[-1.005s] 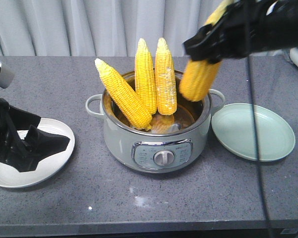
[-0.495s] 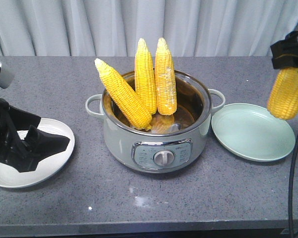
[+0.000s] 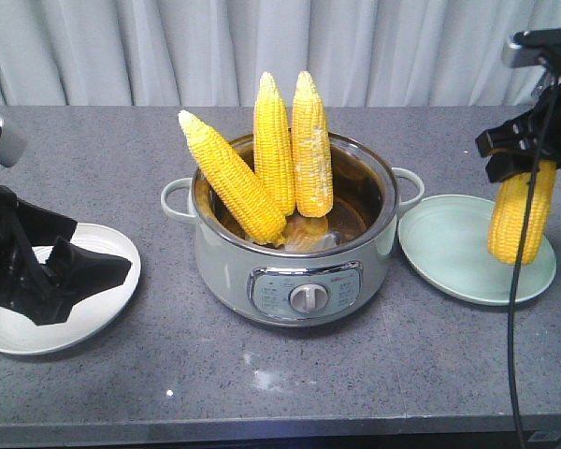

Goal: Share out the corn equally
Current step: 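Lower the corn onto the pale green plate and open the right gripper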

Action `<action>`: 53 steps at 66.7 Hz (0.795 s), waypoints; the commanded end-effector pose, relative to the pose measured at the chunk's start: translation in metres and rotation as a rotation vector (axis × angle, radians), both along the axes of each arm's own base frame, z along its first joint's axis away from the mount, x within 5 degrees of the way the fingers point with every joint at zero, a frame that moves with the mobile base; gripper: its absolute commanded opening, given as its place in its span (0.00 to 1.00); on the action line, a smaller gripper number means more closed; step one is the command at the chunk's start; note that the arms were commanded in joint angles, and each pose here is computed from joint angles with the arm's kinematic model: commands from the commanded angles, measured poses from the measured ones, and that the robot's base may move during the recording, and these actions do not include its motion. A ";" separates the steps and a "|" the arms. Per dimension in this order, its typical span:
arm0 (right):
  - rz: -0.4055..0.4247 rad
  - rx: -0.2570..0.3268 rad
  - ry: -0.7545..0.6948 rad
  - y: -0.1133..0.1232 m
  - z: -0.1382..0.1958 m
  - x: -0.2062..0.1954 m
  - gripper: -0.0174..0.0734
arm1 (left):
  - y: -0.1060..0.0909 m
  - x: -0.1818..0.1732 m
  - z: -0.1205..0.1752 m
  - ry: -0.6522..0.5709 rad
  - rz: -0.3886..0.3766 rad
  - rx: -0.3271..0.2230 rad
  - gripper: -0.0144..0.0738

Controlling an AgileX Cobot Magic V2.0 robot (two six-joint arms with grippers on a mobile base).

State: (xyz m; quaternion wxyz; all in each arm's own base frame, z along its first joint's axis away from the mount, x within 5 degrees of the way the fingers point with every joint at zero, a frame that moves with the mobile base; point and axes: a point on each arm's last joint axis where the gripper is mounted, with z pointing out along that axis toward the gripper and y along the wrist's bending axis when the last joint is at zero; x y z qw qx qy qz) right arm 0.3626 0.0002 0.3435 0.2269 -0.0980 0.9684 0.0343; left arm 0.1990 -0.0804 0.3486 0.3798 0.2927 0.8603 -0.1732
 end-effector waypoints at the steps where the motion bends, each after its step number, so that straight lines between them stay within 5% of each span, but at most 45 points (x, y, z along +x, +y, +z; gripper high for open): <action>1: -0.008 -0.004 -0.080 -0.003 0.015 0.006 0.46 | -0.002 0.000 0.016 -0.067 0.015 -0.055 0.78; 53: 0.002 0.014 0.159 -0.004 -0.044 0.068 0.47 | -0.002 0.000 0.016 -0.063 0.014 -0.055 0.78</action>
